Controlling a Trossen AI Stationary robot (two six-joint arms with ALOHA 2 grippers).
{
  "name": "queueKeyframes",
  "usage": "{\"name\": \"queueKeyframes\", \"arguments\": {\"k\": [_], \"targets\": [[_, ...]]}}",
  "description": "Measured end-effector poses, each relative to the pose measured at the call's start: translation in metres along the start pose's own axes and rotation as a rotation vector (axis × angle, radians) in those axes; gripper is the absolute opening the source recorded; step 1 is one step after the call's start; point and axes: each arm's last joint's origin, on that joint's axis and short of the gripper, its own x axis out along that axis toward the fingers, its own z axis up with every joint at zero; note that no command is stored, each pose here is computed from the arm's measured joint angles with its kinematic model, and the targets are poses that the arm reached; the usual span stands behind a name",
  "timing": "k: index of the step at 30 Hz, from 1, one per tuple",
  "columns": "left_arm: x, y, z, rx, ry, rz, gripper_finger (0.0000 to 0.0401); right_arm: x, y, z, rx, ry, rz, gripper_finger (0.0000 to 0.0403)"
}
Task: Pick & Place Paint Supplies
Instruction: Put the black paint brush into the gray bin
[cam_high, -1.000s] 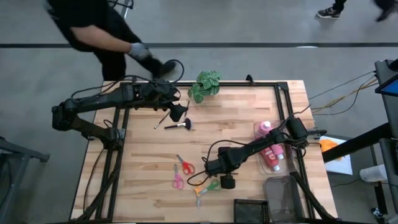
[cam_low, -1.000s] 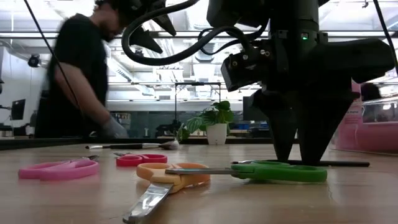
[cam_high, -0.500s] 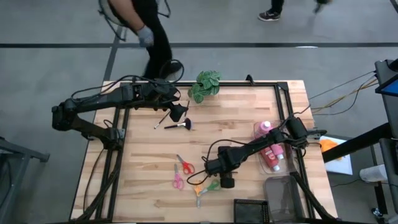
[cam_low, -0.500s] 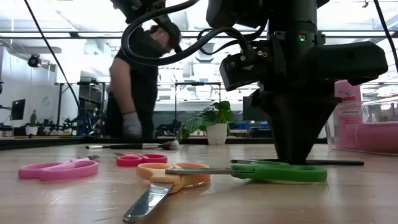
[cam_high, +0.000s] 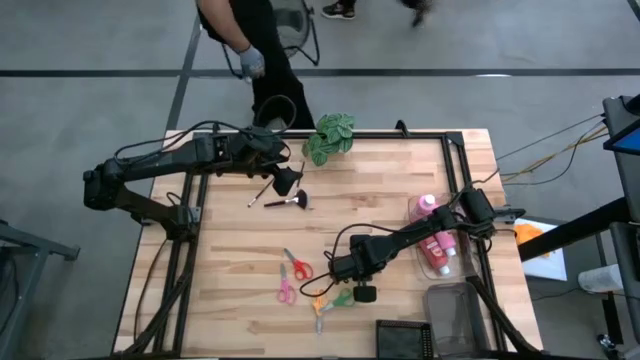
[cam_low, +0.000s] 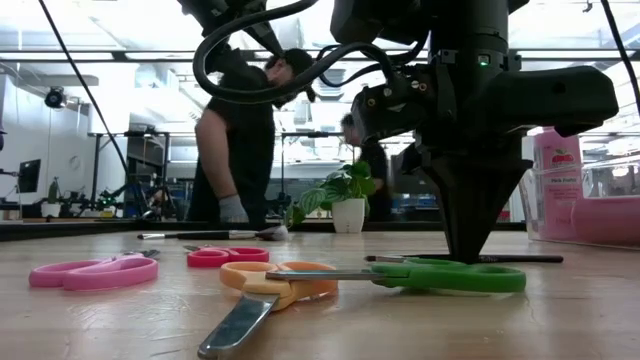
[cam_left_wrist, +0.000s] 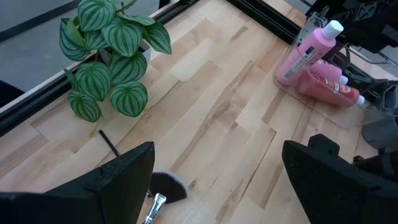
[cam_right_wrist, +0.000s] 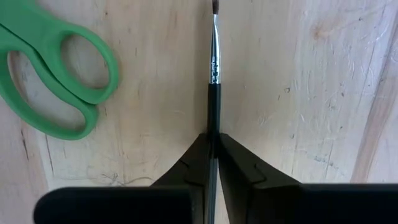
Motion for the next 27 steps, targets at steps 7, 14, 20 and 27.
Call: {"name": "queueKeyframes", "arguments": {"k": [7, 14, 20, 27], "targets": [[0.0, 0.0, 0.0, 0.0, 0.0, 0.0, 0.0356, -0.001, 0.0, 0.0, 0.005, -0.001, 0.001, 0.002], [0.0, 0.0, 0.0, 0.0, 0.0, 0.0, 0.0356, -0.009, -0.002, -0.003, 0.058, 0.001, -0.004, 0.002], [0.0, 0.0, 0.0, 0.0, 0.0, 0.0, 0.0356, -0.031, -0.008, -0.006, 0.108, -0.026, 0.006, 0.002], [0.0, 0.0, 0.0, 0.0, 0.0, 0.0, 0.0356, -0.082, -0.023, -0.016, 0.222, -0.097, 0.064, 0.002]]}}
